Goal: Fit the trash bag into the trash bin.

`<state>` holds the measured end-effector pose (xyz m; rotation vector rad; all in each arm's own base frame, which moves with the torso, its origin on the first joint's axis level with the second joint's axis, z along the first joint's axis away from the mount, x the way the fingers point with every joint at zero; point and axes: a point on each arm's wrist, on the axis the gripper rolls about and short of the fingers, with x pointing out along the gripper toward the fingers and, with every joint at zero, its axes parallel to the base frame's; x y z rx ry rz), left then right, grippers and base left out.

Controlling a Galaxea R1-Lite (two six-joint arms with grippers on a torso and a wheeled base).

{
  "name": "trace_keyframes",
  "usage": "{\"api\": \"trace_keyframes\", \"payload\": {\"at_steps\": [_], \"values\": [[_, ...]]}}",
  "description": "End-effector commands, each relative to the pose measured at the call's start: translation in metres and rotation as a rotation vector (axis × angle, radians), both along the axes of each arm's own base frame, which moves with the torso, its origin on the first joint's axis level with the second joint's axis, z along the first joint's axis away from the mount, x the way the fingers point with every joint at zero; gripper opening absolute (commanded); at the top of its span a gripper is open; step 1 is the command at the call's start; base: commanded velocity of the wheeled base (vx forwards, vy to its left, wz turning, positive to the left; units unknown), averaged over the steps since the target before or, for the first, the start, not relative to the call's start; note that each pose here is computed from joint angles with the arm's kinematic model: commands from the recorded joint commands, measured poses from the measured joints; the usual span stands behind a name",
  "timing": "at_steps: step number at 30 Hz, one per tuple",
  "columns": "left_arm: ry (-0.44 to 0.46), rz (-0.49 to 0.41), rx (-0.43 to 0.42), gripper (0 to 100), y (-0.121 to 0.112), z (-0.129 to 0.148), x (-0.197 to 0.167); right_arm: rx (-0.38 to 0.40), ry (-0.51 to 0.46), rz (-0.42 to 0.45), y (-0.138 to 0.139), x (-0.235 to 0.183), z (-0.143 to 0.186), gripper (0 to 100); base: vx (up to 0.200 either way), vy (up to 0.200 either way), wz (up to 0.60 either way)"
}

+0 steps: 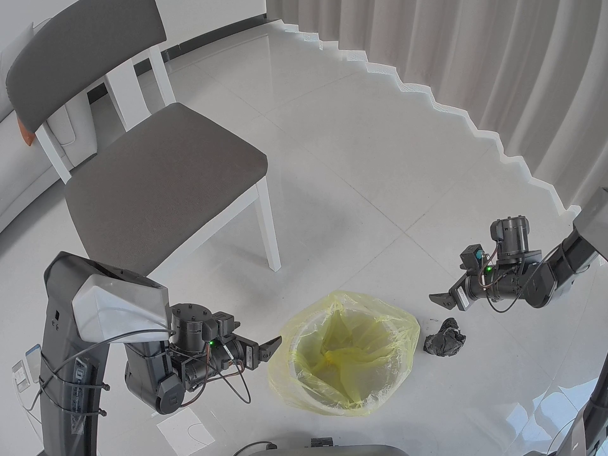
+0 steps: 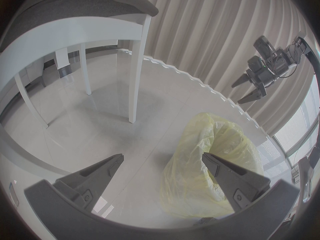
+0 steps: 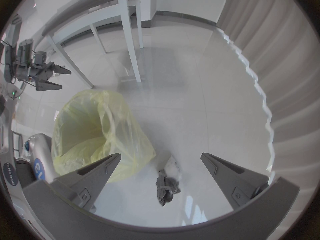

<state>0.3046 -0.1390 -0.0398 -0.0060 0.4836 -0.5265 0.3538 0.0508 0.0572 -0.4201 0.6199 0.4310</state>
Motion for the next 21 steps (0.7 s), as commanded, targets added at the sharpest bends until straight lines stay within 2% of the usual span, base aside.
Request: {"api": "trace_keyframes", "payload": {"at_steps": [1, 8, 21], "values": [[0.016, -0.007, 0.007, 100, 0.000, -0.004, -0.002, 0.092, 0.095, -0.025, -0.008, -0.019, -0.064, 100, 0.000, 0.000, 0.00], [0.013, -0.001, 0.006, 100, 0.002, -0.004, -0.002, 0.088, 0.139, -0.014, -0.002, -0.006, -0.092, 100, 0.000, 0.000, 0.00], [0.027, 0.018, 0.010, 100, 0.009, -0.005, -0.002, 0.123, 0.118, 0.044, 0.012, 0.027, -0.117, 100, 0.000, 0.000, 0.00]]}}
